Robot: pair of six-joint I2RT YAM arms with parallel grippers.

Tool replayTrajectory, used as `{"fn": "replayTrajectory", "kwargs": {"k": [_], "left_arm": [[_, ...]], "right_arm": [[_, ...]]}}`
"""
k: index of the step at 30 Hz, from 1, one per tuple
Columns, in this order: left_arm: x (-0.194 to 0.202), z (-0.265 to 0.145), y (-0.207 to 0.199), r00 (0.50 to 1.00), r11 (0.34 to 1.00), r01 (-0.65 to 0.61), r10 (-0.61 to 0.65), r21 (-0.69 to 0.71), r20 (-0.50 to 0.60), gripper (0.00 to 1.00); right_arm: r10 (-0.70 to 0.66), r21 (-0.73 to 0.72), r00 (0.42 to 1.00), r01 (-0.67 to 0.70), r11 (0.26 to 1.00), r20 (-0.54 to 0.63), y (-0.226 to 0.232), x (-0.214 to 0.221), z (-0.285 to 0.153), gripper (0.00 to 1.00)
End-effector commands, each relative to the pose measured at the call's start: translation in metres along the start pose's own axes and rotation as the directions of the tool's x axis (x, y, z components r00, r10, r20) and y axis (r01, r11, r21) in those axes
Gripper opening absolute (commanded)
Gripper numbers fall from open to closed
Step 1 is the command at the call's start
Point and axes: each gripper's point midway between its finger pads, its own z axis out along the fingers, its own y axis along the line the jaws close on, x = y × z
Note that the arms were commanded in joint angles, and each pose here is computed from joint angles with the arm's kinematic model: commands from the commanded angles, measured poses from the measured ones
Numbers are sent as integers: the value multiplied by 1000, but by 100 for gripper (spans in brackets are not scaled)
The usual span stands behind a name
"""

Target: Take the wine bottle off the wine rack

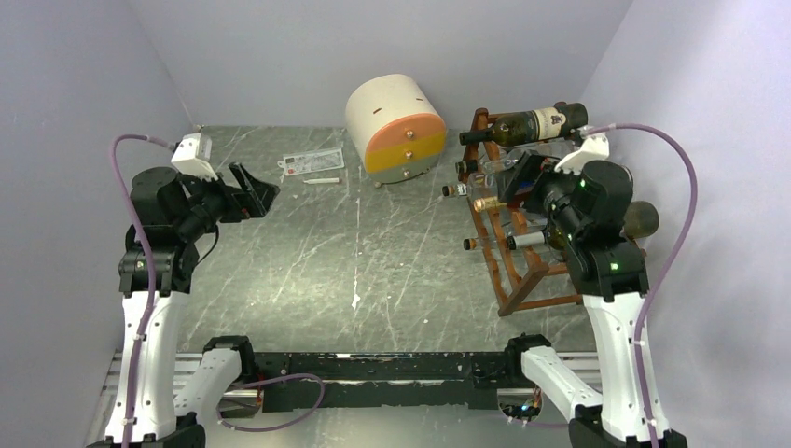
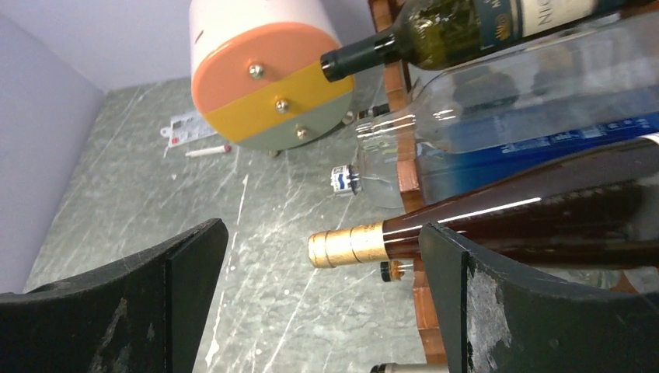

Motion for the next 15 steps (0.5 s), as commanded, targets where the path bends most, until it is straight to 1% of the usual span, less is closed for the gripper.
{"fn": "replayTrajectory", "kwargs": {"k": [1, 3, 6, 9, 11, 12, 15], "left_arm": [[5, -3, -13, 998, 996, -24, 28, 83, -53, 98], [10, -3, -16, 997, 994, -16, 24, 106, -74, 98], [23, -2, -18, 995, 991, 7, 6, 135, -101, 98], [34, -1, -20, 992, 985, 39, -19, 165, -124, 98], [41, -1, -25, 990, 978, 53, -25, 199, -142, 98], [43, -2, -28, 986, 973, 85, -51, 213, -157, 98], [47, -3, -31, 982, 967, 109, -69, 231, -174, 98]], "right_arm": [[-65, -97, 997, 61, 993, -37, 15, 0, 5, 100], [-130, -137, 991, 124, 983, -32, 19, -2, 9, 100], [-255, -185, 967, 248, 951, -11, 24, -9, 20, 100], [-351, -194, 936, 344, 919, -5, 24, -20, 35, 100], [-437, -190, 899, 433, 881, 20, 23, -28, 44, 100], [-485, -192, 874, 482, 855, 31, 23, -31, 49, 100], [-622, -194, 782, 617, 762, 41, 30, -33, 64, 100]]}}
